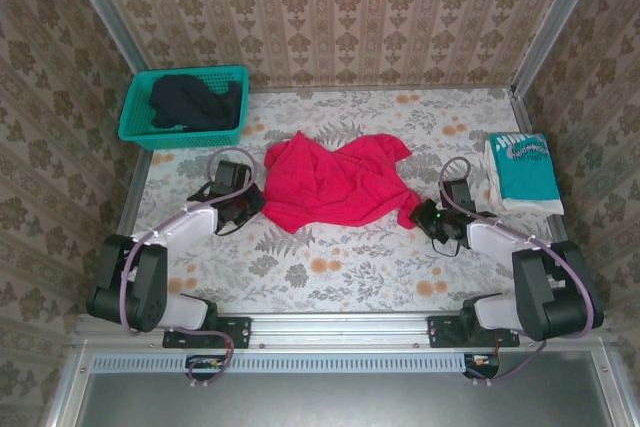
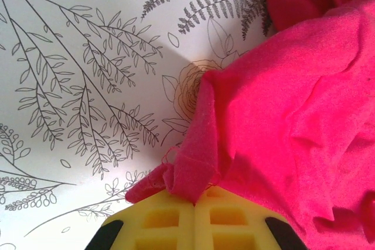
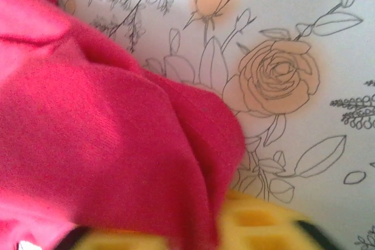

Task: Fold and stack the t-shirts

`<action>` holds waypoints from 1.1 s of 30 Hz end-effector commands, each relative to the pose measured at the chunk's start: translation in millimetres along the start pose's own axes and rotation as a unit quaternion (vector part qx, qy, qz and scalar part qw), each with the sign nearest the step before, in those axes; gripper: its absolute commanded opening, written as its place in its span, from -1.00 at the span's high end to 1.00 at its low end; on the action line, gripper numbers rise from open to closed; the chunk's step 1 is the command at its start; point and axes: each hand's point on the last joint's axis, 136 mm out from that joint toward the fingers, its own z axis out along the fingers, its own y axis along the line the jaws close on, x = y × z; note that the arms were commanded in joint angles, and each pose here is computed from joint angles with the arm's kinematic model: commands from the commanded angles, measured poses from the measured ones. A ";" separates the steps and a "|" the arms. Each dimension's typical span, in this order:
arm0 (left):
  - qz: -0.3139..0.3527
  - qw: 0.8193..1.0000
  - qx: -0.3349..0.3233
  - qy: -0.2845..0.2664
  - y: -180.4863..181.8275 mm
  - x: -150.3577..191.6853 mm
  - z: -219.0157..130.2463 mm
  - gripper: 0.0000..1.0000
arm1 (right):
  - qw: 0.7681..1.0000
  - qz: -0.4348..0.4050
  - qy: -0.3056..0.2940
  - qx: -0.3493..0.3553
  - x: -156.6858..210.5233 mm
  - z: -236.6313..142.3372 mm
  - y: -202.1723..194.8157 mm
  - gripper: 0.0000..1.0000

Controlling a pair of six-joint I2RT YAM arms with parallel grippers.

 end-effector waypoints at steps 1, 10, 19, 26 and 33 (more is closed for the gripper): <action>0.012 0.999 0.001 -0.030 -1.7 -12.8 -12.2 1.00 | 0.997 -0.040 -0.065 -0.023 -42.0 -10.6 33.6 1.00; 0.066 0.980 0.037 -0.184 -49.2 -104.8 -99.7 1.00 | 0.954 -0.162 -0.252 -0.037 -142.6 -133.1 113.2 1.00; 0.076 0.967 0.036 -0.240 -50.2 -133.7 -158.6 1.00 | 0.948 -0.182 -0.259 -0.032 -145.3 -168.7 120.3 1.00; 0.062 0.983 0.035 -0.170 -29.7 -97.4 -136.5 1.00 | 0.971 -0.154 -0.179 -0.022 -102.6 -134.4 83.3 1.00; 0.003 1.000 -0.018 -0.023 27.0 7.7 -112.0 1.00 | 0.992 -0.100 -0.048 0.063 -35.7 -94.1 8.6 1.00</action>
